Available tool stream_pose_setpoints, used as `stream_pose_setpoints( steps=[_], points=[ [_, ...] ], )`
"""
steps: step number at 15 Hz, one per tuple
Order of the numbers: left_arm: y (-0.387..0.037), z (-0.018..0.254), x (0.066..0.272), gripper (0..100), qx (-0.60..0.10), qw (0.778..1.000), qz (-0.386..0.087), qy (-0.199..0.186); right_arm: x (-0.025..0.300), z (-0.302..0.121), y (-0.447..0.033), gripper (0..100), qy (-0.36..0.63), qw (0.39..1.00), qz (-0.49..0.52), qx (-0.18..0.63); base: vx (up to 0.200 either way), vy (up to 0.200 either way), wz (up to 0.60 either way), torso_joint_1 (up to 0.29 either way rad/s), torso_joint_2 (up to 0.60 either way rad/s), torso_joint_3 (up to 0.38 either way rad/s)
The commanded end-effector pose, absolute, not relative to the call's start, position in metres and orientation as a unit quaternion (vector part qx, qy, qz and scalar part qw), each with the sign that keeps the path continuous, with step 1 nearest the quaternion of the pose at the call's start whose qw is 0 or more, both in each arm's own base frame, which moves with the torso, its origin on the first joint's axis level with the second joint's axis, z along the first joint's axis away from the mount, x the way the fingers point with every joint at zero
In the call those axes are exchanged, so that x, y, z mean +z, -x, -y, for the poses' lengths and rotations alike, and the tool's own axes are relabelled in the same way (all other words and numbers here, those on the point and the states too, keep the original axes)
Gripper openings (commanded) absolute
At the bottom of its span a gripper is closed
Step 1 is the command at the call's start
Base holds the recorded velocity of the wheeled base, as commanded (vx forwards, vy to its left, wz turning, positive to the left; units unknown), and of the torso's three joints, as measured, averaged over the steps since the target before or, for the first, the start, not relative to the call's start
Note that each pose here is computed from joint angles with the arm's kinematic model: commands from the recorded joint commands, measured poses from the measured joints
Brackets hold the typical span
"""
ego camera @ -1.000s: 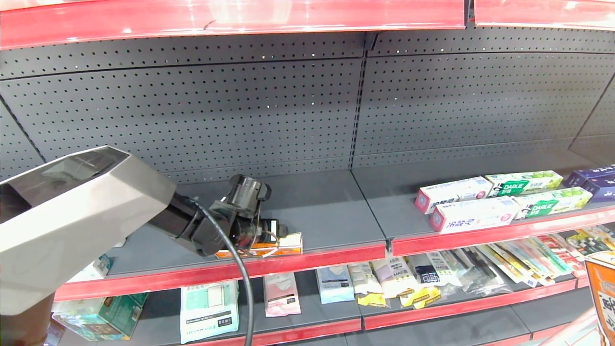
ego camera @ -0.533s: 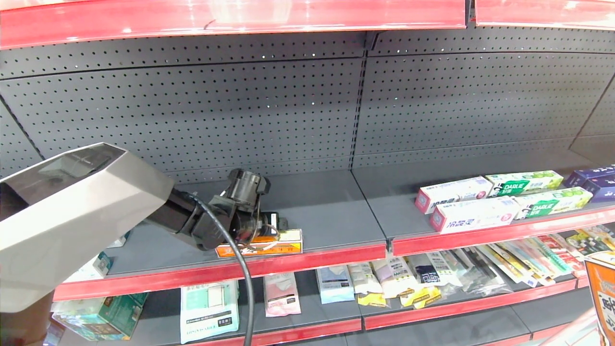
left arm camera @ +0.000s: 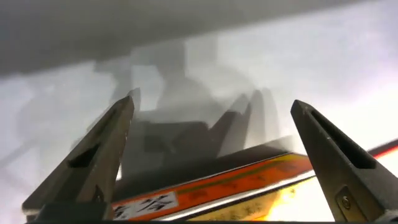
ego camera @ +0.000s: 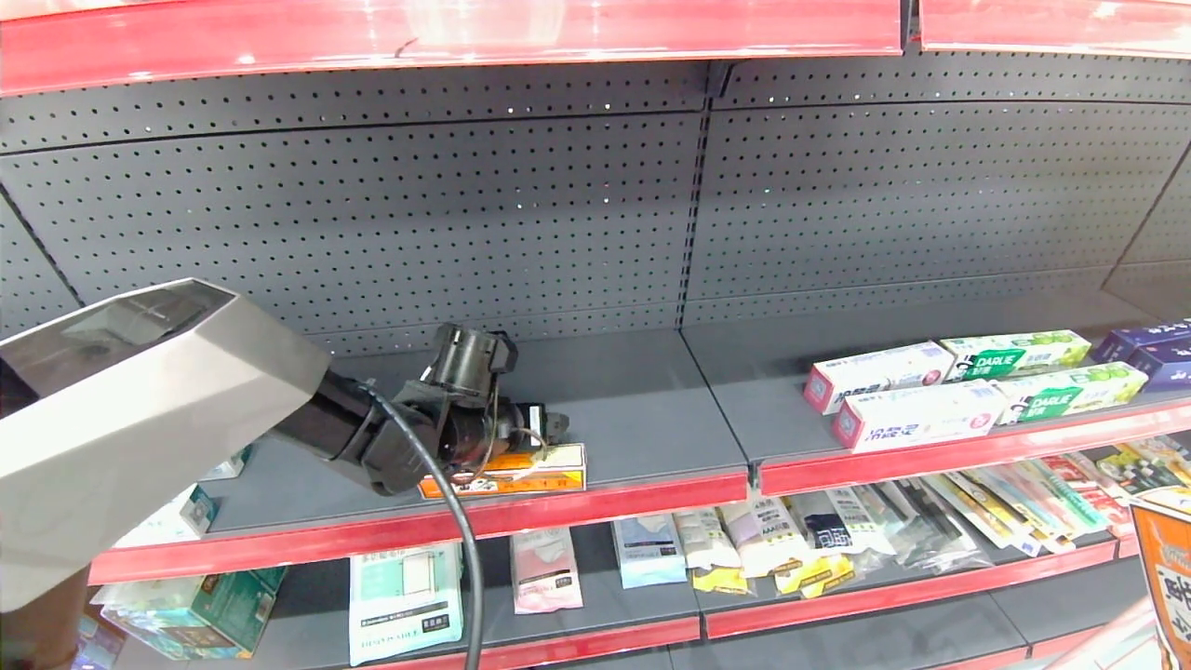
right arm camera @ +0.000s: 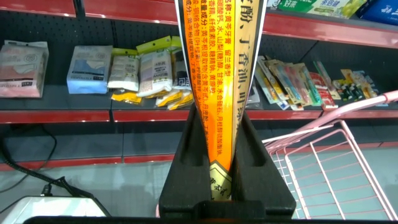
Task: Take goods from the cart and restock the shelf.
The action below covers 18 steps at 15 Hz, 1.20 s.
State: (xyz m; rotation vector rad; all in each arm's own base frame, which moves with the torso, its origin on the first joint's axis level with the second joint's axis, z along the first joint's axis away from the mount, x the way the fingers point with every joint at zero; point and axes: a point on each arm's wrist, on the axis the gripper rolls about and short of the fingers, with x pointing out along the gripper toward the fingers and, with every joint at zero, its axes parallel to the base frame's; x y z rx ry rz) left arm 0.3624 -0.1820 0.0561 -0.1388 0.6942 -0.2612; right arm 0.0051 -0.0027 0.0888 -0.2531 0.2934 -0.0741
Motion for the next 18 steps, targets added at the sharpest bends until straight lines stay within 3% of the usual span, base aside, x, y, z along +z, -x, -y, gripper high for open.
stream_pose_setpoints(
  steps=[1,10,18],
  points=[
    [-0.361,0.178,0.048,100,-0.123,0.927,-0.348,0.065,0.089,0.003,-0.005,0,0.126,0.981,-0.146,-0.036,0.000,0.000,0.00,0.000,0.00,0.000],
    [-0.352,0.170,0.033,100,-0.120,0.920,-0.371,0.026,0.089,0.003,-0.006,0,0.126,0.980,-0.151,-0.036,0.000,0.000,0.00,0.000,0.00,0.000],
    [-0.356,0.172,0.049,100,-0.125,0.923,-0.362,0.029,0.089,0.002,-0.006,0,0.124,0.980,-0.152,-0.030,0.000,0.000,0.00,0.000,0.00,0.000]
  ],
)
